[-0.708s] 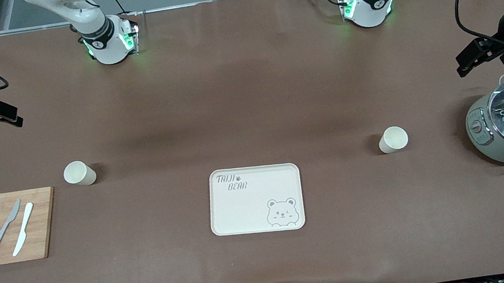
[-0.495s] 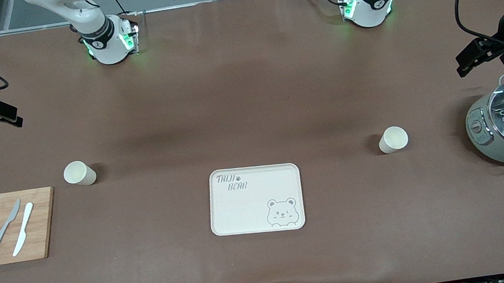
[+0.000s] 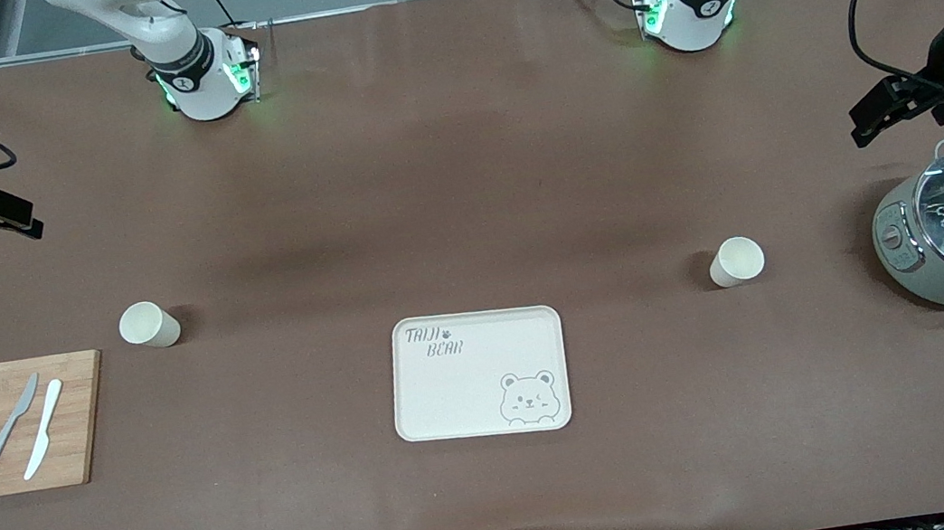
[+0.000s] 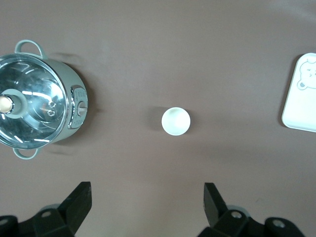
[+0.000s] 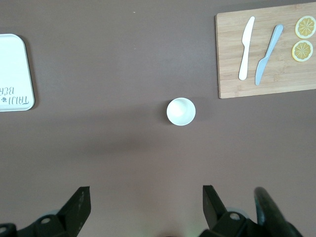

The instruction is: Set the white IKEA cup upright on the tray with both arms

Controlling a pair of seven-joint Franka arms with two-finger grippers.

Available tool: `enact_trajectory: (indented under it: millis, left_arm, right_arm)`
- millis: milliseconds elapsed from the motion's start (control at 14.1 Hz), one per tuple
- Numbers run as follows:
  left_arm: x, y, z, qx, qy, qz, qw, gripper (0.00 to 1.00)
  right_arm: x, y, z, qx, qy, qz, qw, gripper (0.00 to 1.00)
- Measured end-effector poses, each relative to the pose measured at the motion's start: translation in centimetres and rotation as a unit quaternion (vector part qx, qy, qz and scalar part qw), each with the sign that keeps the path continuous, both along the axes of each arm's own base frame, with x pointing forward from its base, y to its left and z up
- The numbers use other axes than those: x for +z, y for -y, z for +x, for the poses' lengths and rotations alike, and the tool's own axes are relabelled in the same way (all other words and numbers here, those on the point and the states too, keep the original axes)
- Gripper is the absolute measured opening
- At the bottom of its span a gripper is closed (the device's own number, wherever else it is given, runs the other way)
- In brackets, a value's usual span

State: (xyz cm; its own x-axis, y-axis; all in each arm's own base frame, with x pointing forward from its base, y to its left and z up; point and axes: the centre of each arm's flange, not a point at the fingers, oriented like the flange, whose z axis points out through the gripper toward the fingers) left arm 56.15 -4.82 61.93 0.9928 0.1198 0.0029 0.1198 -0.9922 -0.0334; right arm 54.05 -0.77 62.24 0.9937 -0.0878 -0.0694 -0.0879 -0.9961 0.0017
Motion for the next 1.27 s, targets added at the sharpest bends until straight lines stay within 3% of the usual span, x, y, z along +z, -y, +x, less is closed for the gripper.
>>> enact_trajectory:
  millis: [708,920,1274]
  left_arm:
    - [-10.0,-0.1,4.8,-0.004,-0.059,-0.007,0.998,1.0]
    - [-14.2,-0.1,6.0,-0.005,-0.052,-0.01,0.999,1.0]
    - [-20.1,0.0,5.9,-0.006,-0.045,-0.013,0.999,1.0]
  right_arm:
    - [-1.2,0.1,1.3,-0.001,-0.007,0.0,1.0,1.0]
    - [-1.8,0.1,2.1,-0.001,-0.008,0.0,1.0,1.0]
    - [-2.3,0.5,2.7,-0.004,-0.009,-0.003,1.0,1.0]
